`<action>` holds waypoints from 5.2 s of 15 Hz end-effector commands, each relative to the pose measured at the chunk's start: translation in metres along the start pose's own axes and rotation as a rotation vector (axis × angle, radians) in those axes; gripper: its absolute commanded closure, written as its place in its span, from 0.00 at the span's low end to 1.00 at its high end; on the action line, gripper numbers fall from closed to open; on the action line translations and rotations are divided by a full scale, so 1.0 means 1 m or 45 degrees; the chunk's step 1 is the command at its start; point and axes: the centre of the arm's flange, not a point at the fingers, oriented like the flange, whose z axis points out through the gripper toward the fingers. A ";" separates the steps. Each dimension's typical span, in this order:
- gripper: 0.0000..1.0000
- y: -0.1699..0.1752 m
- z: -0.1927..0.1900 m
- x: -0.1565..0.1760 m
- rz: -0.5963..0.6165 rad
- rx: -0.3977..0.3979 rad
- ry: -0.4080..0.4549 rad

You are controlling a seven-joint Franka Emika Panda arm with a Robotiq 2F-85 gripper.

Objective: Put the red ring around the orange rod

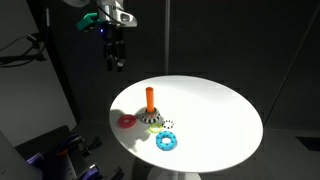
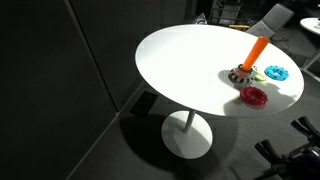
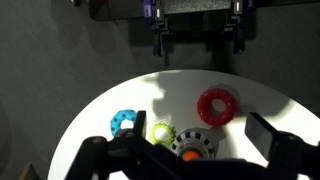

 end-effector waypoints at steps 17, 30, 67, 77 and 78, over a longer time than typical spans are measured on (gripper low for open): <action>0.00 0.013 0.081 0.044 0.247 0.084 0.108; 0.00 0.008 0.112 0.056 0.254 0.152 0.156; 0.00 -0.034 0.272 0.069 0.154 0.277 0.227; 0.40 -0.034 0.284 0.073 0.163 0.266 0.208; 0.49 -0.034 0.284 0.073 0.165 0.265 0.206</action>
